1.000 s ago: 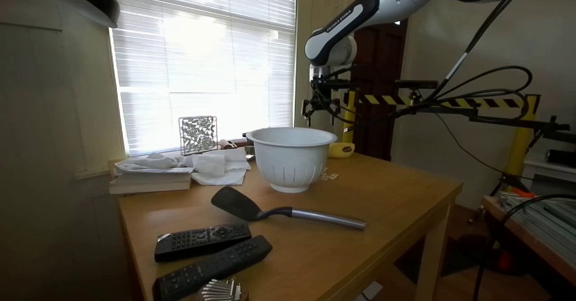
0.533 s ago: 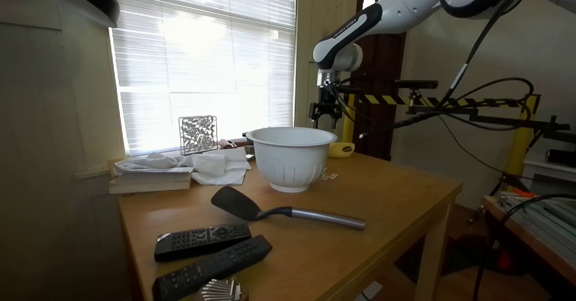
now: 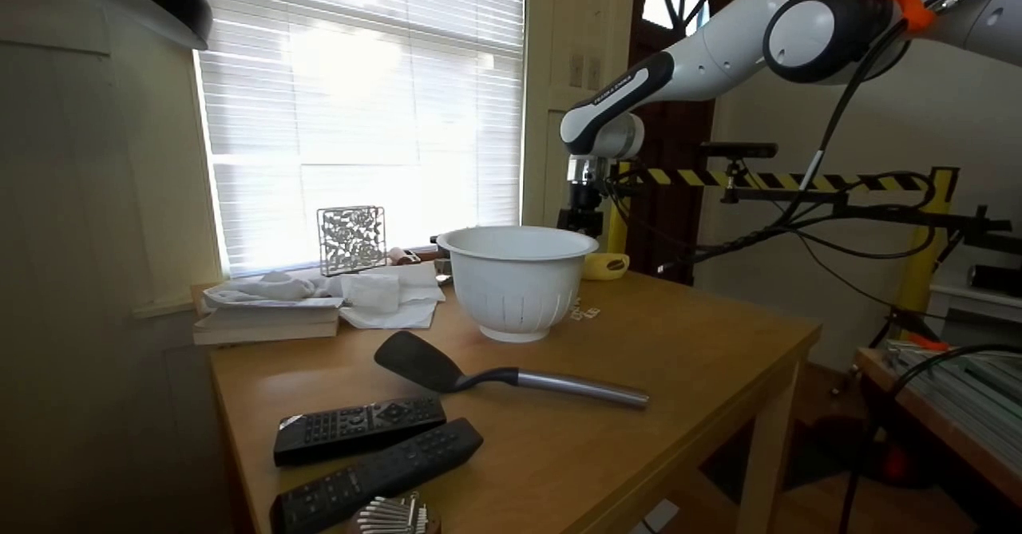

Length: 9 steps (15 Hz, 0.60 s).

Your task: Move the yellow bag forward

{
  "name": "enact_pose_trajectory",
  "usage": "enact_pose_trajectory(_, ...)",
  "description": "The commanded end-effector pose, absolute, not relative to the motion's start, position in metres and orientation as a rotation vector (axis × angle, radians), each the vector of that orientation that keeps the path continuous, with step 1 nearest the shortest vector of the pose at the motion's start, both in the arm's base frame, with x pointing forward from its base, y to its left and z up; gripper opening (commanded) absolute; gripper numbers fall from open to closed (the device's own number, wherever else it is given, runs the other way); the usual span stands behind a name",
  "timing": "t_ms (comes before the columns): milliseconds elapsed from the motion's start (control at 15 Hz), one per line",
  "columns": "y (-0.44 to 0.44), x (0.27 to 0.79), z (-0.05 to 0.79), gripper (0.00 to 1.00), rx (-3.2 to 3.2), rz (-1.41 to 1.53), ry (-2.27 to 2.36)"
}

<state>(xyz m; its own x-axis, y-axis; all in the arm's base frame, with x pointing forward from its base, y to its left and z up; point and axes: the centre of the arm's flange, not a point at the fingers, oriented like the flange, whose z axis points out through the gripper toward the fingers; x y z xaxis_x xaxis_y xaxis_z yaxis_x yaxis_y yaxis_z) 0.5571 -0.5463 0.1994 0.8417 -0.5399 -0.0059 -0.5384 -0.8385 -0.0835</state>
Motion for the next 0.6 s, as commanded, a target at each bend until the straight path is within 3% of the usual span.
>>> enact_pose_trajectory(0,-0.545,0.558,0.196,1.00,-2.947,-0.021,0.838)
enact_pose_trajectory(467,-0.554,0.557,0.183,1.00,-3.001,0.026,0.680)
enact_pose_trajectory(533,-0.554,0.556,0.180,0.75,-3.002,0.032,0.663)
